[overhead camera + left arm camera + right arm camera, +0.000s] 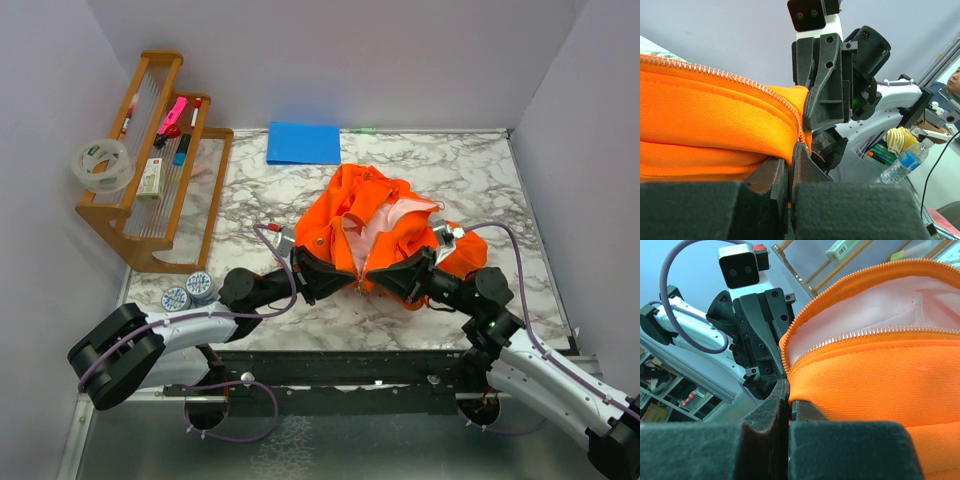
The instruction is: Zip up the jacket
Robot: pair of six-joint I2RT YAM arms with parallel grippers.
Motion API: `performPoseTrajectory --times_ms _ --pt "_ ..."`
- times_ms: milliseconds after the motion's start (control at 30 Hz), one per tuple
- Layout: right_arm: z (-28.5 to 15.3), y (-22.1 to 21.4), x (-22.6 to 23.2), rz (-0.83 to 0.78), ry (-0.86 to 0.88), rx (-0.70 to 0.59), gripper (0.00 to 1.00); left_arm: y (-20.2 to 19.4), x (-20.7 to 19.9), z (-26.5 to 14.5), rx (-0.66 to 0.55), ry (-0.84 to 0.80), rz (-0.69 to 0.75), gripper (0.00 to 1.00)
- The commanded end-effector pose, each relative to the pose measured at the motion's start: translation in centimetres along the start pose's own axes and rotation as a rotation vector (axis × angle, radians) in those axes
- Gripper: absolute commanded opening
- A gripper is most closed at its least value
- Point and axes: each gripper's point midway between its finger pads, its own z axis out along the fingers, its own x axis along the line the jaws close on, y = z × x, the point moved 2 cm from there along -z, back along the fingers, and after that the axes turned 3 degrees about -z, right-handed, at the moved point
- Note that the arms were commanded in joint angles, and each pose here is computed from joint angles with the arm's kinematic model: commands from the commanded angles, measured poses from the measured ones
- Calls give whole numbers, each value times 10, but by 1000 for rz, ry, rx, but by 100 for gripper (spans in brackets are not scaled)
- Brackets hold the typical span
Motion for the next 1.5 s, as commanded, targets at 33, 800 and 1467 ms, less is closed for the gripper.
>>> performPoseTrajectory --times_ms 33,800,1467 --pt "3 28 18 -32 42 -83 0 2 -7 2 1 -46 19 0" --pt "8 23 -5 41 -75 -75 0 -12 5 4 55 -9 -11 0" --pt "6 15 -29 103 -203 -83 0 -38 15 1 156 22 -78 0"
